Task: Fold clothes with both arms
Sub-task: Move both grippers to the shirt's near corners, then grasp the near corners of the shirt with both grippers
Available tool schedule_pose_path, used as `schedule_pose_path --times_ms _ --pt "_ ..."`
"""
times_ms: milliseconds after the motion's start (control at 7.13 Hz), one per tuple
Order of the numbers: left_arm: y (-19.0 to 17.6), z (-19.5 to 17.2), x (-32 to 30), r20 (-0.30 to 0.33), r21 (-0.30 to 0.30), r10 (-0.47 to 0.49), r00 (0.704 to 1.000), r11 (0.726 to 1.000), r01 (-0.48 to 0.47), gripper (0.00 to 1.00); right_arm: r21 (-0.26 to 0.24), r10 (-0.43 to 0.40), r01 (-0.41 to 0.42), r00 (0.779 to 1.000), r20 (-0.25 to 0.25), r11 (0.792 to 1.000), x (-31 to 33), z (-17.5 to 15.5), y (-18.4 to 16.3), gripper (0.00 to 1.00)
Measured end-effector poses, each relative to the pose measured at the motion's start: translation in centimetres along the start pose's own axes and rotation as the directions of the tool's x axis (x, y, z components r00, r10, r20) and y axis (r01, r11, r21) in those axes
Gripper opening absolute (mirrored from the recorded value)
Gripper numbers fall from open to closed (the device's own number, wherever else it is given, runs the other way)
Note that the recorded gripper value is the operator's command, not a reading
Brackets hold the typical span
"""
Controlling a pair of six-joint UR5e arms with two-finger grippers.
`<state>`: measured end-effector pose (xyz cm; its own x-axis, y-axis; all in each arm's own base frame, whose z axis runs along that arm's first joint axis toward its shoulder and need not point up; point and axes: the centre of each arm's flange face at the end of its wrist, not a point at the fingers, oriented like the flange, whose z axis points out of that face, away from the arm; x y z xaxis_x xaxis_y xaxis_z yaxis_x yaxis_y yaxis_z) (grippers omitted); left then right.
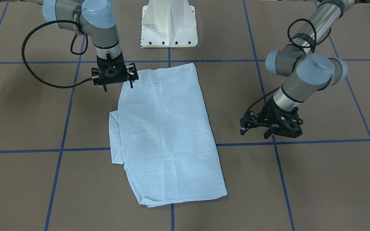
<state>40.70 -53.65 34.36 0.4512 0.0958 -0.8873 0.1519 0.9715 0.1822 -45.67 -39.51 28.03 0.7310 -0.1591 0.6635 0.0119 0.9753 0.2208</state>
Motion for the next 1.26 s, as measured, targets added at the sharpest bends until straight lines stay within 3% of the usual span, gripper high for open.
schedule_pose_path --times_ms 140,281,842,1122,1262 --pt "4.5 0.5 3.8 -0.045 -0.039 -0.042 0.998 0.998 0.04 1.0 0.015 0.011 -0.012 0.999 0.038 1.0 2.1 0.2 -0.2 1.0" --pt "9.0 1.7 7.1 -0.051 -0.071 -0.084 0.995 0.994 0.08 1.0 0.026 0.015 -0.017 0.997 0.073 1.0 4.1 0.6 0.0 1.0" --pt "20.2 5.1 13.8 0.049 -0.134 -0.204 0.978 0.969 0.209 0.97 0.033 0.042 -0.045 0.995 0.095 0.998 6.3 1.0 0.3 1.0" --pt "22.6 6.0 14.9 0.081 -0.142 -0.21 0.974 0.965 0.22 0.74 0.034 0.047 -0.05 0.994 0.095 0.998 6.3 1.1 0.3 1.0" --pt "23.2 6.3 15.4 0.099 -0.145 -0.208 0.973 0.965 0.221 0.71 0.034 0.048 -0.051 0.994 0.095 0.998 6.3 1.1 0.3 1.0"
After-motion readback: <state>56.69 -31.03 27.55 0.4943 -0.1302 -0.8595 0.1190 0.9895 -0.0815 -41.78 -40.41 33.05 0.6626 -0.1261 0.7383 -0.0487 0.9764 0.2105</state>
